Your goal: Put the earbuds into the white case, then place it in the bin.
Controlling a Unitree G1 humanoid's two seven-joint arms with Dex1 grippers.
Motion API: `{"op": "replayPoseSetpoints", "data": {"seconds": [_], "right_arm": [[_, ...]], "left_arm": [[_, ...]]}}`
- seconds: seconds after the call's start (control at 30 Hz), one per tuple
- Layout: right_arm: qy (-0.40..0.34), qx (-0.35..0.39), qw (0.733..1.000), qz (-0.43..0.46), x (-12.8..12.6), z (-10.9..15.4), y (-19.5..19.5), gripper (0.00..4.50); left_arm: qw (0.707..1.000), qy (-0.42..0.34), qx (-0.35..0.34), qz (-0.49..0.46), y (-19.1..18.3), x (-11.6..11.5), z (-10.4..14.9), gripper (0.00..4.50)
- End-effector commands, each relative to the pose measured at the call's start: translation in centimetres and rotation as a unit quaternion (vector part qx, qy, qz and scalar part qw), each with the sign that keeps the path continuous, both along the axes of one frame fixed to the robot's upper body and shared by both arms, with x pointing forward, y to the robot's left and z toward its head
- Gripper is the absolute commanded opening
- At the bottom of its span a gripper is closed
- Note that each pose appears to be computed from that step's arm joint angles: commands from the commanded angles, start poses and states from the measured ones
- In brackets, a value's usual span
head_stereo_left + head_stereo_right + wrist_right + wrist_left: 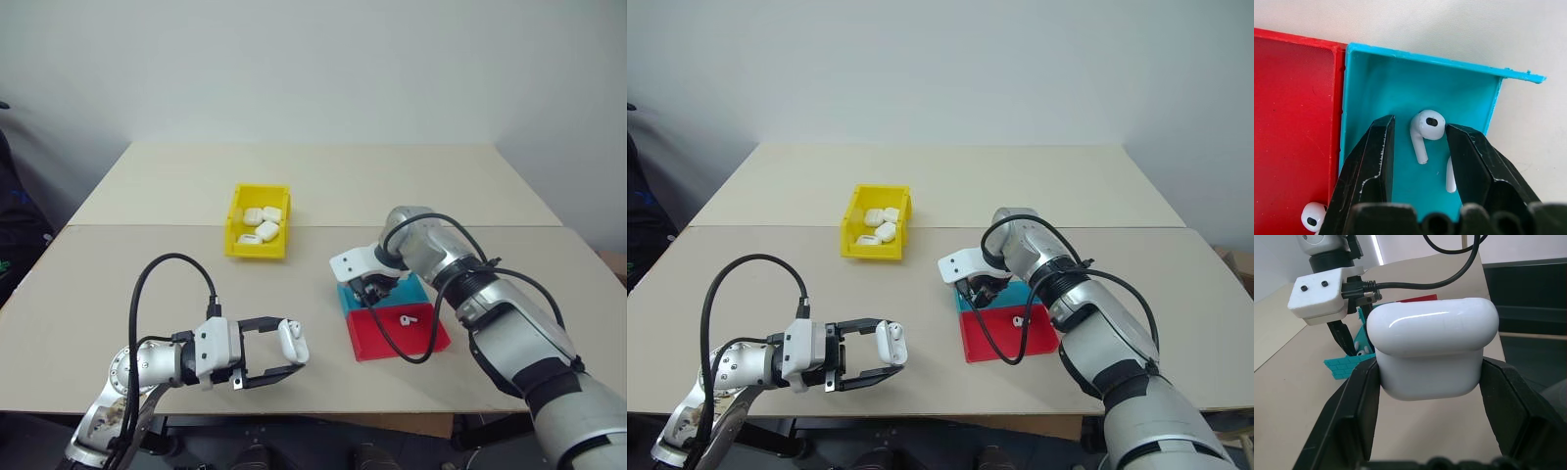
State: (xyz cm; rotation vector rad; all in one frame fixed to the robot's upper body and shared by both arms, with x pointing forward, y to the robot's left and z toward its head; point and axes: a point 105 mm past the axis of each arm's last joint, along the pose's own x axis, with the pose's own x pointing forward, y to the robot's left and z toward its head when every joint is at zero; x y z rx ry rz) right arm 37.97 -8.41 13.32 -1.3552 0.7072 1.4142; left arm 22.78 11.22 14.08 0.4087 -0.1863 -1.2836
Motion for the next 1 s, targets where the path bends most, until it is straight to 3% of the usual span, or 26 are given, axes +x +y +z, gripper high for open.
{"op": "replayPoseSetpoints", "data": {"seconds": [0.03, 0.1, 0.47, 0.6, 0.87, 1.0], "right_arm": [[-0.009, 0.002, 1.000, 0.007, 0.0, 0.3, -0.2, 2.03], [-0.011, 0.003, 1.000, 0.010, -0.1, 0.3, -0.2, 1.53], [-0.014, 0.002, 1.000, 0.016, -0.1, 0.1, -0.2, 1.53], [-0.013, 0.002, 1.000, 0.022, -0.3, 0.1, -0.2, 0.68], [-0.014, 0.013, 0.999, 0.029, -0.7, 0.4, 0.1, 0.68], [-0.033, 0.059, 0.997, 0.025, -0.8, 2.5, 0.5, 0.68]], "left_arm": [[1.000, -0.022, -0.004, -0.010, -0.3, -0.1, 0.8, 2.77], [1.000, -0.022, -0.003, -0.011, -0.3, -0.1, 0.7, 2.77], [1.000, -0.022, -0.004, -0.012, -0.4, -0.1, 0.7, 2.77], [1.000, -0.022, -0.004, -0.011, -0.4, -0.2, 0.7, 2.77], [1.000, -0.020, -0.003, -0.012, -0.3, -0.2, 0.8, 2.77], [1.000, -0.024, -0.016, -0.009, -0.2, 0.0, 1.6, 2.77]]}}
